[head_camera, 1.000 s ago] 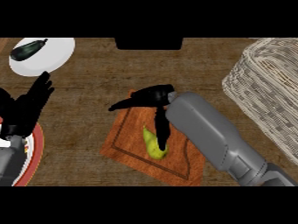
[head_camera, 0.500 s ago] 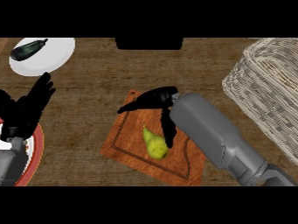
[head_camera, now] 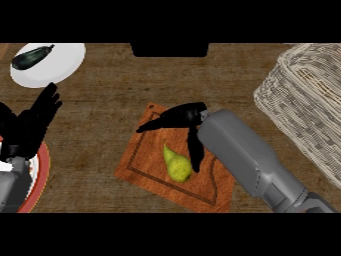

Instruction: Pick the pear from the cutting board and place it in the basket

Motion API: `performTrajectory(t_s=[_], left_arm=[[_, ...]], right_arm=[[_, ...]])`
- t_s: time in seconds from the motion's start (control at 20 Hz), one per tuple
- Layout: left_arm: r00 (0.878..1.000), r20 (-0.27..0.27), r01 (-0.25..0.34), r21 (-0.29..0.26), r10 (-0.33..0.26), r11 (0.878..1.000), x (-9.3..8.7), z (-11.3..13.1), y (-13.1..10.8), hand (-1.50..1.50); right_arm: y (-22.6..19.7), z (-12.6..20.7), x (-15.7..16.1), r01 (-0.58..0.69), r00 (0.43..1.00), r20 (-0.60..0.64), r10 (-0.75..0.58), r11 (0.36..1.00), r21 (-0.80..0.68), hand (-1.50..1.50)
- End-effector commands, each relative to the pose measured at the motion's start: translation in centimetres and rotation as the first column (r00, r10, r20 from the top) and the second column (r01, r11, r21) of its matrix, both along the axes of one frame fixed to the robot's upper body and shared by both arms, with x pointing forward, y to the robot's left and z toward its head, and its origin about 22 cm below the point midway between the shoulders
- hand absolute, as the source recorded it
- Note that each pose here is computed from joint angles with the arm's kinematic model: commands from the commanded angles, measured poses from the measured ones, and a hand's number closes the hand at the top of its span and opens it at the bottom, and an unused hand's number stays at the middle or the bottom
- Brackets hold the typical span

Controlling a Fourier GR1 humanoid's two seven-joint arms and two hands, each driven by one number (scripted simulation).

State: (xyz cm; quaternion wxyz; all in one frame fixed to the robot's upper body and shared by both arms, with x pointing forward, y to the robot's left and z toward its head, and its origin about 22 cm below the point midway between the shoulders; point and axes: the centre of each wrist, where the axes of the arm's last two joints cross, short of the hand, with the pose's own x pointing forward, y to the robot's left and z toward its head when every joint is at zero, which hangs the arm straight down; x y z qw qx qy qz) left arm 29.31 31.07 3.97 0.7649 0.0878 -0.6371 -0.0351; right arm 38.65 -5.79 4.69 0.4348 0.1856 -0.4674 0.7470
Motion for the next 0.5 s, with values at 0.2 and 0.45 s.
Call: performTrajectory(t_s=[0.2,0.45], left_arm=[[1.0,-0.005,0.004,-0.008,-0.004,1.0,0.8,-1.5,-0.1,0.0],[1.0,-0.005,0.003,0.001,-0.003,1.0,1.0,1.4,0.9,0.0]], right_arm=[[1.2,0.4,-1.5,-0.076,0.997,0.008,0.076,0.997,0.005,-1.5],[0.4,-1.8,-2.4,-0.073,0.997,0.028,0.074,0.997,-0.027,-1.5]])
